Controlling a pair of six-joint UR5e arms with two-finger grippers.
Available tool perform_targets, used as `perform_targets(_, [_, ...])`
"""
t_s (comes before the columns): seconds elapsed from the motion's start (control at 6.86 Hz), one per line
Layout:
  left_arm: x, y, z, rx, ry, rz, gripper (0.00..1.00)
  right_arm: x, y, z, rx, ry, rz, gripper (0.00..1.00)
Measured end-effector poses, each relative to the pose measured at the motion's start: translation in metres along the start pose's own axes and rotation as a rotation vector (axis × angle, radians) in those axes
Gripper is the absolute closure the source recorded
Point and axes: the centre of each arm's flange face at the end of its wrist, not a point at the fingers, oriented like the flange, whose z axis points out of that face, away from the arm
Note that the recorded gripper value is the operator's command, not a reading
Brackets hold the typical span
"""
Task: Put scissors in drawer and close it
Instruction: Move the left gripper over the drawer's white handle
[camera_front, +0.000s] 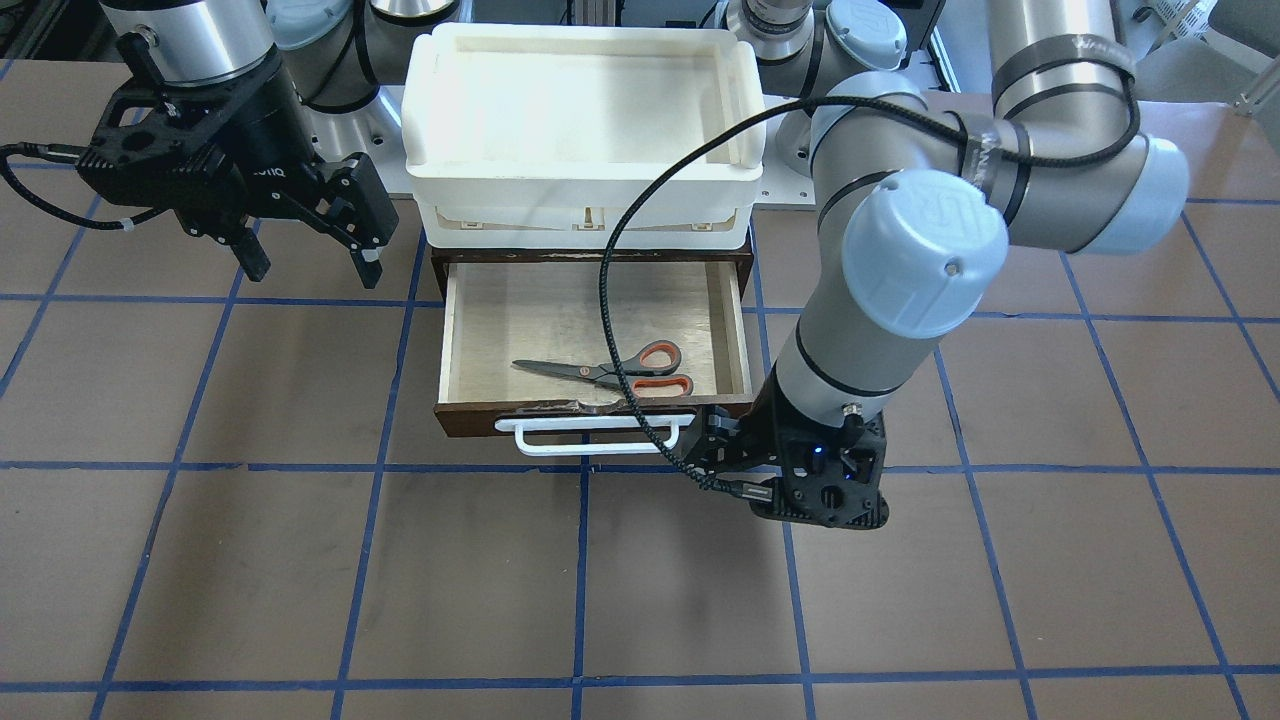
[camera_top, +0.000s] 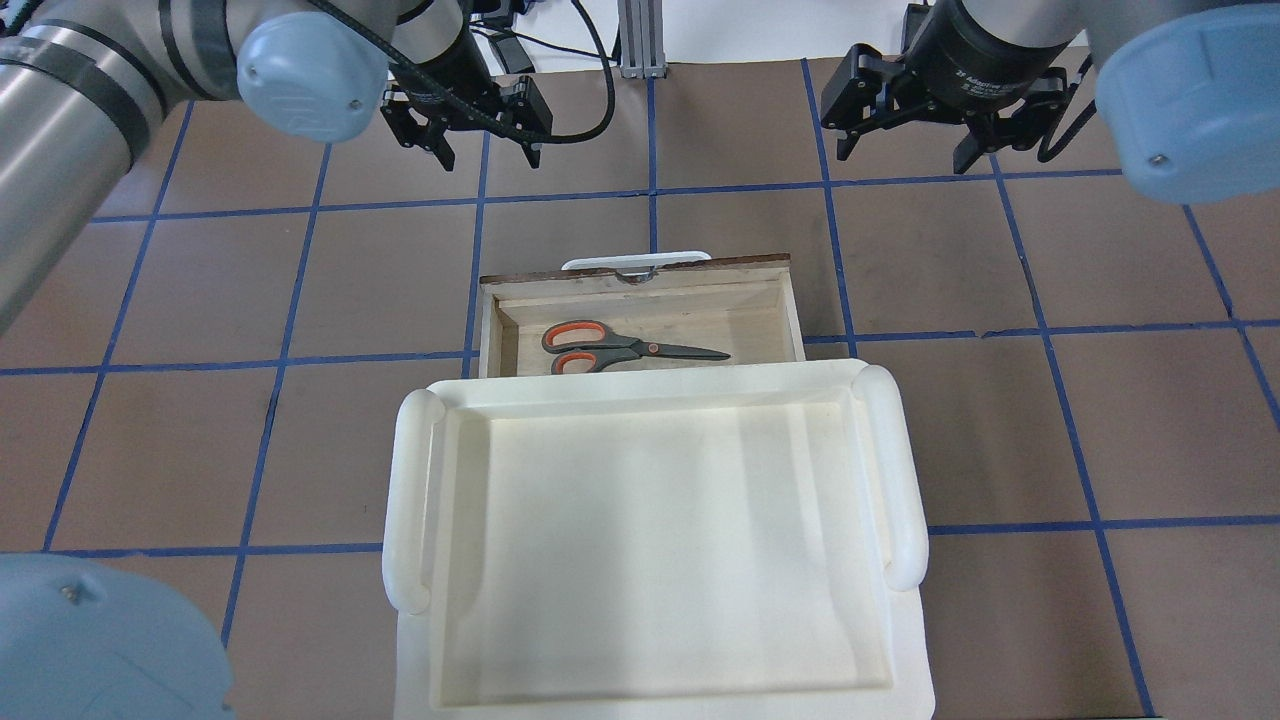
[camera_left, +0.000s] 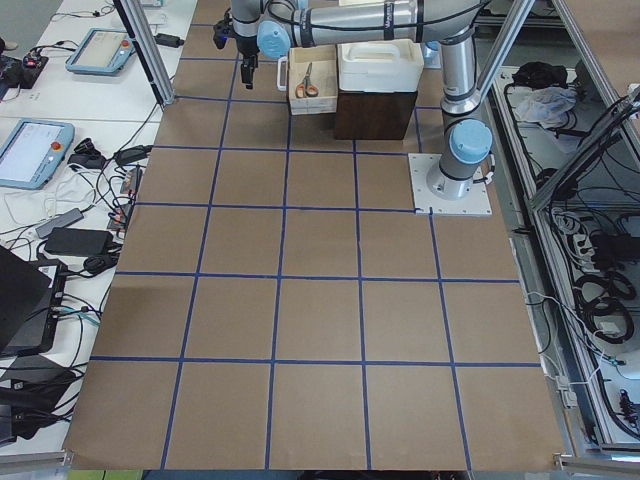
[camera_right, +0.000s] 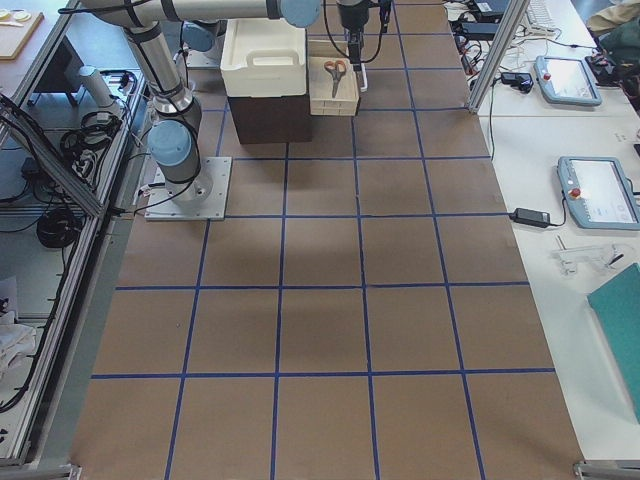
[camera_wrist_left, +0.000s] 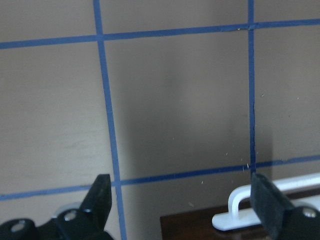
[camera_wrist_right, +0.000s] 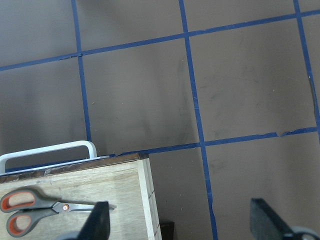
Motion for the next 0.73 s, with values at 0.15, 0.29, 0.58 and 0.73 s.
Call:
perform_targets(0.15, [0.010,-0.005,0.023,-0.012,0.001,0.000,0.00,0.000,0.001,0.000,-0.004,0.000,0.001,0.00])
perform_targets(0.29, [0.023,-0.007,0.044,-0.030,0.001,-0.003,0.00,-0.001,0.004,-0.001,-0.004,-0.005,0.009,0.00])
perform_targets(0.58, [0.048,-0.003,0.075,-0.075,-0.002,-0.012,0.00,0.003,0.010,0.020,-0.048,0.007,0.033,0.00])
perform_targets(0.73, [0.056,0.002,0.083,-0.106,-0.006,-0.010,0.00,0.006,0.012,0.029,-0.066,0.012,0.037,0.00])
